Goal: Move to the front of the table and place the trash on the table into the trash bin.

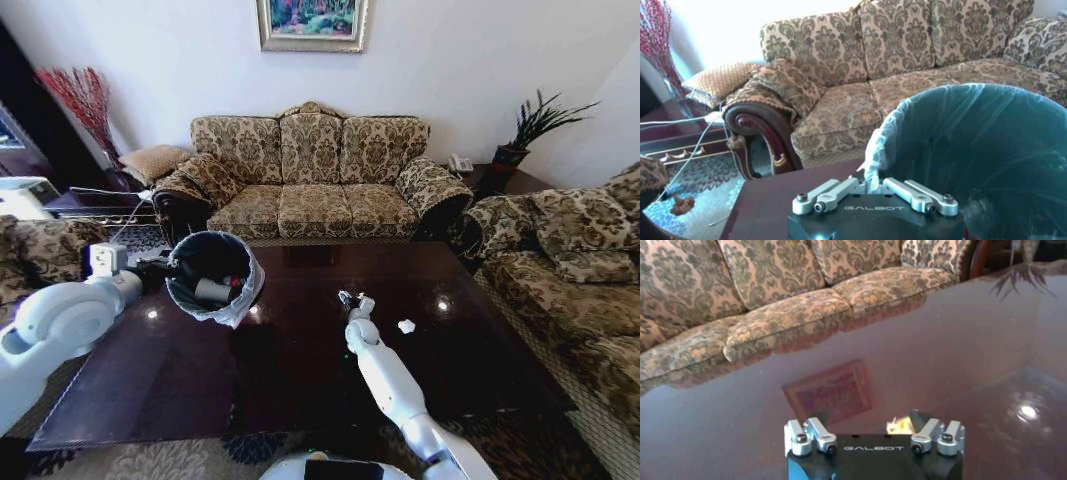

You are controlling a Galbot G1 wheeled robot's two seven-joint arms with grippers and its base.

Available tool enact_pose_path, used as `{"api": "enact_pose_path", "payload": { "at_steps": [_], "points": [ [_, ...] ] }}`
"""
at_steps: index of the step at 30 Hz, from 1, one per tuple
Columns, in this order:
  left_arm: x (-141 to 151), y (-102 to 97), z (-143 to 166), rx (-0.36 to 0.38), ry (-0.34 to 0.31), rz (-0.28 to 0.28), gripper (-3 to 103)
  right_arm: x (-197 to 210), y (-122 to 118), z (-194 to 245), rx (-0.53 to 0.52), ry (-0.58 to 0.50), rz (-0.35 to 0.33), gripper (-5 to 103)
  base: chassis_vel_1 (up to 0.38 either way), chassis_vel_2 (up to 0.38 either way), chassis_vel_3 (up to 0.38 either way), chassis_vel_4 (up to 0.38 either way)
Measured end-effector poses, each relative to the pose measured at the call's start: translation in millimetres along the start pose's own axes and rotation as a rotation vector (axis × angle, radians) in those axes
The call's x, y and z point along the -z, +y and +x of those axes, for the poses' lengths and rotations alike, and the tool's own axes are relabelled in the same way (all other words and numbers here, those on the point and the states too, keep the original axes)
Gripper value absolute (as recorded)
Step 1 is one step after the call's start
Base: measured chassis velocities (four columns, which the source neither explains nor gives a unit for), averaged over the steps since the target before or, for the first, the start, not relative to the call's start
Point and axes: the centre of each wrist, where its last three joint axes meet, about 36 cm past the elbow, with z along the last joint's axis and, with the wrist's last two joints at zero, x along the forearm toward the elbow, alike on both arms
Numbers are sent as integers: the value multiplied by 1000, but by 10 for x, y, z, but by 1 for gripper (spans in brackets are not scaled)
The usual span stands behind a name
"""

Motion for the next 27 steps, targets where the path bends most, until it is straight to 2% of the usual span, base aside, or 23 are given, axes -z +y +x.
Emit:
{"api": "enact_pose_path", "payload": {
  "at_steps": [3,11,12,14,15,18,21,22,24,26,27],
  "points": [
    [-15,-2,-3,0,4,2,1,-80,-78,33,-11,10,6,69,0,0,0,0],
    [-20,-4,1,2,-2,7,1,-158,-170,159,-17,13,11,69,0,0,0,0],
    [-20,-3,2,3,-4,9,1,-169,-177,164,-18,14,11,63,0,0,0,0],
    [-23,-2,3,3,-5,11,1,-169,-179,165,-19,14,11,63,0,0,0,0],
    [-25,-1,4,4,-7,13,1,-159,-183,170,-20,11,10,53,0,0,0,0],
    [-27,2,8,6,-8,16,1,-135,-188,180,-18,7,6,47,0,0,0,0],
    [-30,5,12,8,-11,18,1,-120,-187,187,-18,6,0,31,0,0,0,0],
    [-30,5,12,8,-11,18,1,-120,-187,187,-18,6,0,31,0,0,0,0],
    [-32,-1,17,7,-13,19,1,-114,-186,197,-16,4,-1,20,0,0,0,0],
    [-32,-3,18,7,-13,19,1,-105,-182,206,-14,1,-3,20,0,0,0,0],
    [-32,-3,19,7,-14,19,1,-76,-178,231,-8,-9,-4,10,0,0,0,0]
  ]
}}
